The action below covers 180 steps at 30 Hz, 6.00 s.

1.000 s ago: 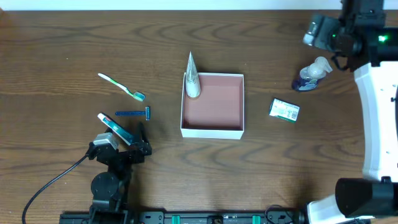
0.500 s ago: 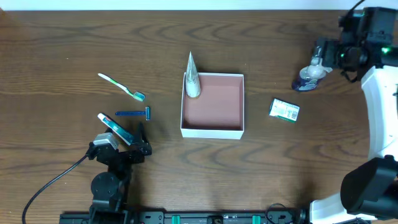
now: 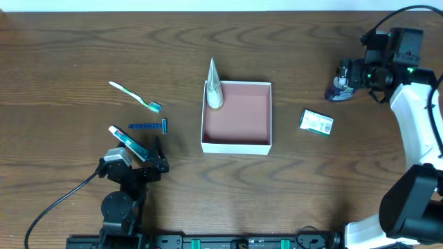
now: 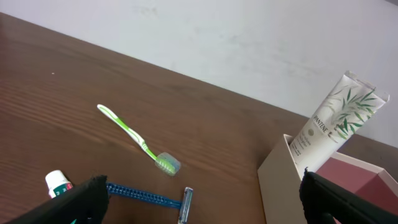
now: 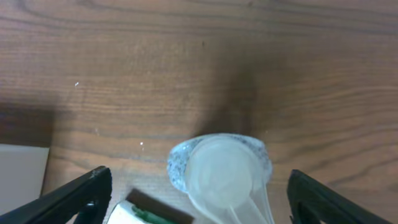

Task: Pack container
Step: 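Lower the right gripper over the blue soap pump and grasp it, then carry the soap pump into the box beside the tube and lower it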

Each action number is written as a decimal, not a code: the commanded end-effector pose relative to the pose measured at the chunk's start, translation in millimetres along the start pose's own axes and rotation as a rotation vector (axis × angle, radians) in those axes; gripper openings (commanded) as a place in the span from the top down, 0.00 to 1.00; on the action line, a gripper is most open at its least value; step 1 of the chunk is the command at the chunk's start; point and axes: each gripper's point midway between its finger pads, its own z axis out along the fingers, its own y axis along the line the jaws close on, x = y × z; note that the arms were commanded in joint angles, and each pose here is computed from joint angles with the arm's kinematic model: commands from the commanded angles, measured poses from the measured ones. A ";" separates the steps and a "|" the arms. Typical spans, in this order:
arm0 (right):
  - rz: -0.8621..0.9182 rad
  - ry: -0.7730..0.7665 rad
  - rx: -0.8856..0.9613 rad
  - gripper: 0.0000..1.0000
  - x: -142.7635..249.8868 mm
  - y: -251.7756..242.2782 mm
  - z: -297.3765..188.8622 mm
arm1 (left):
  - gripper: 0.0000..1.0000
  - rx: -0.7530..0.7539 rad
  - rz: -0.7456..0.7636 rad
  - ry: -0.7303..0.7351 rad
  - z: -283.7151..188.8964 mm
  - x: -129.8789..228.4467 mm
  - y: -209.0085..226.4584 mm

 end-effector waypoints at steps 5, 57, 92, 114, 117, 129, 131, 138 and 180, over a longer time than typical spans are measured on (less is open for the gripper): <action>0.028 -0.005 -0.014 0.21 10.3 0.8 14.0 | 0.02 -0.036 0.023 0.047 1.4 16.6 10.0; -0.022 -0.193 -0.027 0.41 -24.5 12.0 21.9 | 0.02 -0.036 0.023 0.047 1.4 16.6 10.0; 0.004 -0.173 -0.040 0.48 -22.8 14.5 50.6 | 0.02 -0.036 0.023 0.047 1.4 16.6 10.0; -0.004 -0.216 -0.053 0.70 -45.1 17.7 38.2 | 0.02 -0.036 0.023 0.047 1.4 16.6 10.0; -0.006 -0.220 -0.065 0.75 -46.9 20.0 35.5 | 0.02 -0.036 0.023 0.047 1.4 16.6 10.0; -0.031 -0.312 -0.092 0.82 -80.8 34.3 -26.7 | 0.02 -0.036 0.023 0.047 1.4 16.6 10.0; -0.033 -0.336 -0.129 0.83 -86.1 44.5 -45.1 | 0.02 -0.036 0.023 0.047 1.4 16.6 10.0; -0.070 -0.442 -0.324 0.84 -98.1 105.3 -112.9 | 0.02 -0.036 0.023 0.047 1.4 16.6 10.0; -0.341 -0.234 -0.439 0.82 -16.3 306.5 -28.9 | 0.02 -0.036 0.023 0.047 1.4 16.6 10.0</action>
